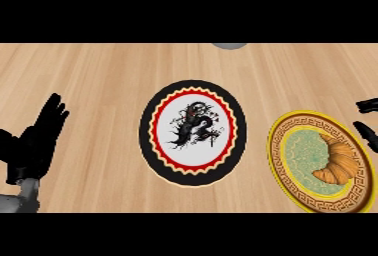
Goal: Pick the croissant from the plate and place it in the plate
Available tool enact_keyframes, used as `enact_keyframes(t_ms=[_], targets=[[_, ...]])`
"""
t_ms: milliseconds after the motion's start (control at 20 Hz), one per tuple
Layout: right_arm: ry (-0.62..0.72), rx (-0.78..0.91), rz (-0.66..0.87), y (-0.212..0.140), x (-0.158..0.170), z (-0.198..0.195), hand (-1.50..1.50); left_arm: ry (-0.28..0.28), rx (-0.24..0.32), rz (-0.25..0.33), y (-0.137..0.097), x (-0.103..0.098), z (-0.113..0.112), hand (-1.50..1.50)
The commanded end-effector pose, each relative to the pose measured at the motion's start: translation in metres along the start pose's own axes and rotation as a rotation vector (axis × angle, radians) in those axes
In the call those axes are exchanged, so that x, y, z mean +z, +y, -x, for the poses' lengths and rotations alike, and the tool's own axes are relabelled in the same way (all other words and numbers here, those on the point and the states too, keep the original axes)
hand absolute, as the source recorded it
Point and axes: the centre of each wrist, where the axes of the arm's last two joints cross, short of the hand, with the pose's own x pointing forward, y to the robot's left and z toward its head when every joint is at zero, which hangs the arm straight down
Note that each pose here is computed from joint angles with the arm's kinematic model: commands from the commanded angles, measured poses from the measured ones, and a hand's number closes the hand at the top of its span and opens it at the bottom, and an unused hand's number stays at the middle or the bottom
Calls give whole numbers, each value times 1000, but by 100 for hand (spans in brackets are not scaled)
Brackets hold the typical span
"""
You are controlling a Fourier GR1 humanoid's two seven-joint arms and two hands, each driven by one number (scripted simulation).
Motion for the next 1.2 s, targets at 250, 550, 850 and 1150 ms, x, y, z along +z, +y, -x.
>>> enact_keyframes(t_ms=[250,550,850,1150], targets=[[5,2,54,-44,108,90,-150,34,-25,122,-22,-12,8,0],[88,193,-71,-63,95,78,-150,36,-21,126,-30,-26,2,0],[105,278,-144,-68,88,50,-150,46,-11,126,-33,-27,11,0],[253,372,-292,-54,63,26,-150,33,-4,123,-19,-20,18,0]])
